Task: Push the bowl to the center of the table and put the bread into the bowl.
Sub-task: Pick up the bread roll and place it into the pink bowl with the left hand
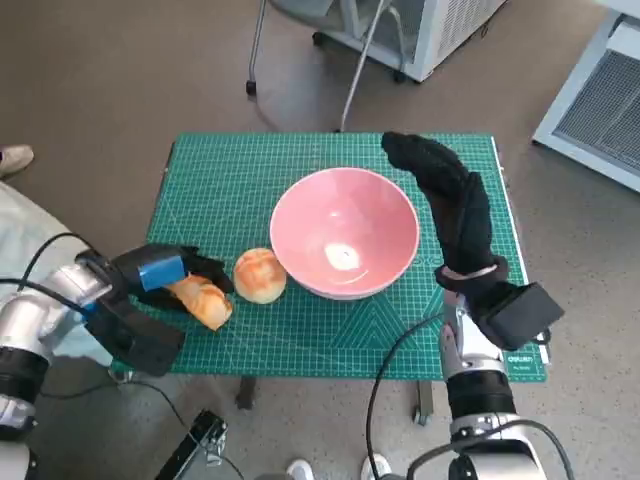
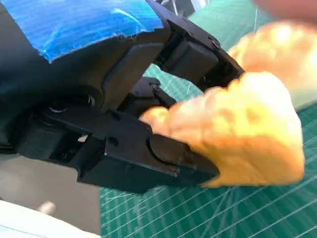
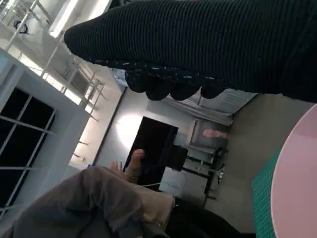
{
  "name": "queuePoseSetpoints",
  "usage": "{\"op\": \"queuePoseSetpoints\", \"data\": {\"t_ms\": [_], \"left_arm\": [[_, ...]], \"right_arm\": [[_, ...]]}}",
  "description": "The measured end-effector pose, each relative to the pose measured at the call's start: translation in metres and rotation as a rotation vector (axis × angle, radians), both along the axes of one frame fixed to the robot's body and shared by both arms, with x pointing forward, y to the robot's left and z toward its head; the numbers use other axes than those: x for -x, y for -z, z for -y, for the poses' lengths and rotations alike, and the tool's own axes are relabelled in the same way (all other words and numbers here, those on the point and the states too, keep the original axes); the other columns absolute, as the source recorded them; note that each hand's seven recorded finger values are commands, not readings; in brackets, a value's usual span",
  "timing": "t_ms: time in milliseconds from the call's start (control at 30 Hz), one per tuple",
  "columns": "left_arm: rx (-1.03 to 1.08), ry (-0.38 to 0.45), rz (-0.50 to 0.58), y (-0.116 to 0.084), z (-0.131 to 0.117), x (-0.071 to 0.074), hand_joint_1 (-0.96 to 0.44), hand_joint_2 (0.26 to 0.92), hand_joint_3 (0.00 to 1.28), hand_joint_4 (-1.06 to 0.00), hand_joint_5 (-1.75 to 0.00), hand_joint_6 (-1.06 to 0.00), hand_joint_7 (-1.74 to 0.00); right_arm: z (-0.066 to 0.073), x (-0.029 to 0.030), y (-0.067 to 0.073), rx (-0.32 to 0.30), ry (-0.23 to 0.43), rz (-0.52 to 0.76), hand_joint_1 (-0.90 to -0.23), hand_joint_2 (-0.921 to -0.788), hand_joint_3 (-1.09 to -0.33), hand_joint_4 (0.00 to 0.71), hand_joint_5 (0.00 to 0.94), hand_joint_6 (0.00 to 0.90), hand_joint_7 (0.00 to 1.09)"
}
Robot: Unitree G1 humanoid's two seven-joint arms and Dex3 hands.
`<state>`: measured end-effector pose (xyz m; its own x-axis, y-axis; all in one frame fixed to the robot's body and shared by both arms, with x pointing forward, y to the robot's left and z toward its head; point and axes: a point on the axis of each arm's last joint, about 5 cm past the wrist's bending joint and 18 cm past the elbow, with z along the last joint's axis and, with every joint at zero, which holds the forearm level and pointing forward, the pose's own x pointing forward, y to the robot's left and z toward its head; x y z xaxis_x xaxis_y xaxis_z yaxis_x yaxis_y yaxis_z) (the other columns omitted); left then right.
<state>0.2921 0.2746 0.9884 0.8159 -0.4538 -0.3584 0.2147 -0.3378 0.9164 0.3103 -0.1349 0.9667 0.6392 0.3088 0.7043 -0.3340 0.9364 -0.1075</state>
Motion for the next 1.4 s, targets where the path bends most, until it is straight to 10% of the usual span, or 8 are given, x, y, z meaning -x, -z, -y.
{"op": "queuePoseSetpoints", "data": {"t_ms": [400,533,733,1400], "left_arm": [[0.231,0.019,0.404,-0.1,0.005,-0.005,0.0,0.856,0.18,-0.53,-1.25,-0.79,-1.09],[0.276,0.041,0.541,-0.133,0.014,-0.002,0.0,0.677,0.54,-0.49,-1.35,-0.76,-1.21],[0.354,0.11,0.662,-0.156,0.038,0.002,0.0,0.575,0.71,-0.51,-1.38,-0.77,-1.24],[0.39,0.325,0.406,-0.11,0.132,-0.045,0.0,0.9,0.17,-0.51,-1.22,-0.67,-1.26]], "right_arm": [[0.002,0.0001,0.001,-0.001,0.015,0.002,-0.454,-0.921,-0.607,0.412,0.004,0.115,0.8],[0.002,0.0001,0.002,-0.001,0.016,0.0,-0.455,-0.921,-0.609,0.412,0.004,0.111,0.8],[0.003,-0.0001,0.003,-0.004,0.02,-0.007,-0.467,-0.921,-0.609,0.411,0.004,0.109,0.79],[0.005,-0.0003,0.001,-0.02,0.021,-0.005,-0.469,-0.921,-0.61,0.411,0.003,0.102,0.78]]}}
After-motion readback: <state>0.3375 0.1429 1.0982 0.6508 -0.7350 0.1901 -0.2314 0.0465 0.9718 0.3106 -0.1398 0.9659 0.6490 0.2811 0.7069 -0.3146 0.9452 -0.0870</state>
